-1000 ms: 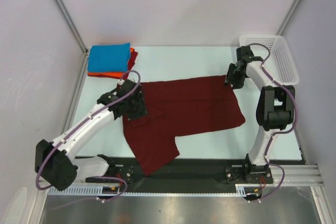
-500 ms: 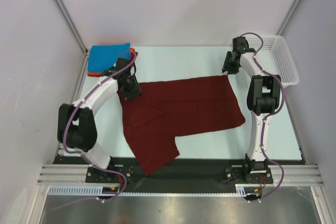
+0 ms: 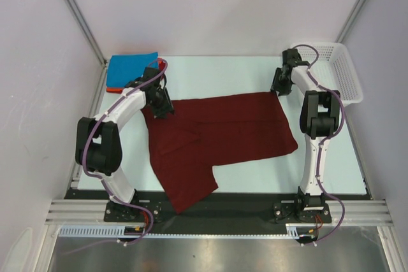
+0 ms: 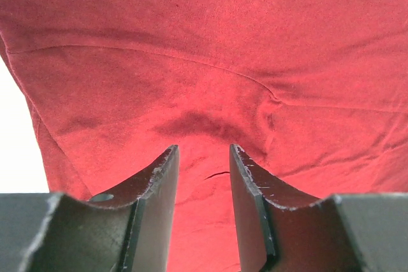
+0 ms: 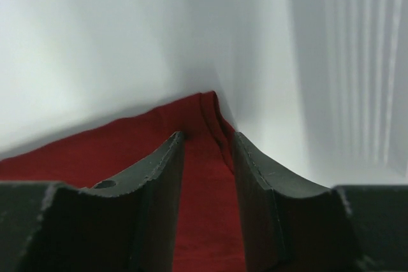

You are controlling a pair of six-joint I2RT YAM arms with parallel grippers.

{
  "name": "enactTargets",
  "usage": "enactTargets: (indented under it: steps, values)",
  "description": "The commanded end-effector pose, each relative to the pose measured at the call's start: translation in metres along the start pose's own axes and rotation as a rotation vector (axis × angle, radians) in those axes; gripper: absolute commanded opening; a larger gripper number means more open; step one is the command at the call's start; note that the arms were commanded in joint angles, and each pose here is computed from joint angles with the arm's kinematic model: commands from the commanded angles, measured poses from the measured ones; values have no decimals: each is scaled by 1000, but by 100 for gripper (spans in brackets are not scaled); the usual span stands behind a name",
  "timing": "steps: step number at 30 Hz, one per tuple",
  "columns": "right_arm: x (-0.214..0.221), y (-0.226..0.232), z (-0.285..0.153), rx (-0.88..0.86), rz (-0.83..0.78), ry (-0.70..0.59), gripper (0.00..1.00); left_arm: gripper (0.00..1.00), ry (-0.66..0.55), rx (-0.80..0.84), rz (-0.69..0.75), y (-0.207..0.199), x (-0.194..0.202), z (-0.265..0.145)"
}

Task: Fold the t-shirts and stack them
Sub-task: Fold the tshirt

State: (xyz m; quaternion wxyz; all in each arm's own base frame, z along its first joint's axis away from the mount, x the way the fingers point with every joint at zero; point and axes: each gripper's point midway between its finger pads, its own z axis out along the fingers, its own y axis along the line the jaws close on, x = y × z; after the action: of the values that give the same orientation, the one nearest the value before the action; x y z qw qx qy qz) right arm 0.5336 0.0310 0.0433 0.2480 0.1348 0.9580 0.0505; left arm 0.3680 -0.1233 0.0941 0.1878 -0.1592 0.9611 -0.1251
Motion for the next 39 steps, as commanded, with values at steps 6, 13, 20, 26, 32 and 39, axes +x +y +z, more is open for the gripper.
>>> enactTargets:
  steps: [6,13,20,26,32,39]
  values:
    - [4,-9,1,7,-12,5,41,42,-32,29,20,-2,-8,-10]
    - [5,-3,0,0,-20,1,39,42,-26,21,21,2,-4,-7]
    - [3,-1,-10,7,-20,-14,40,42,-27,23,21,3,-3,-8]
    - [10,1,-10,8,-30,0,41,42,-23,24,21,5,0,-7]
    - [9,-3,-10,50,-43,-15,39,43,-12,22,20,7,5,-5]
    - [7,-1,-9,70,-64,-23,24,42,-6,26,22,8,7,-4]
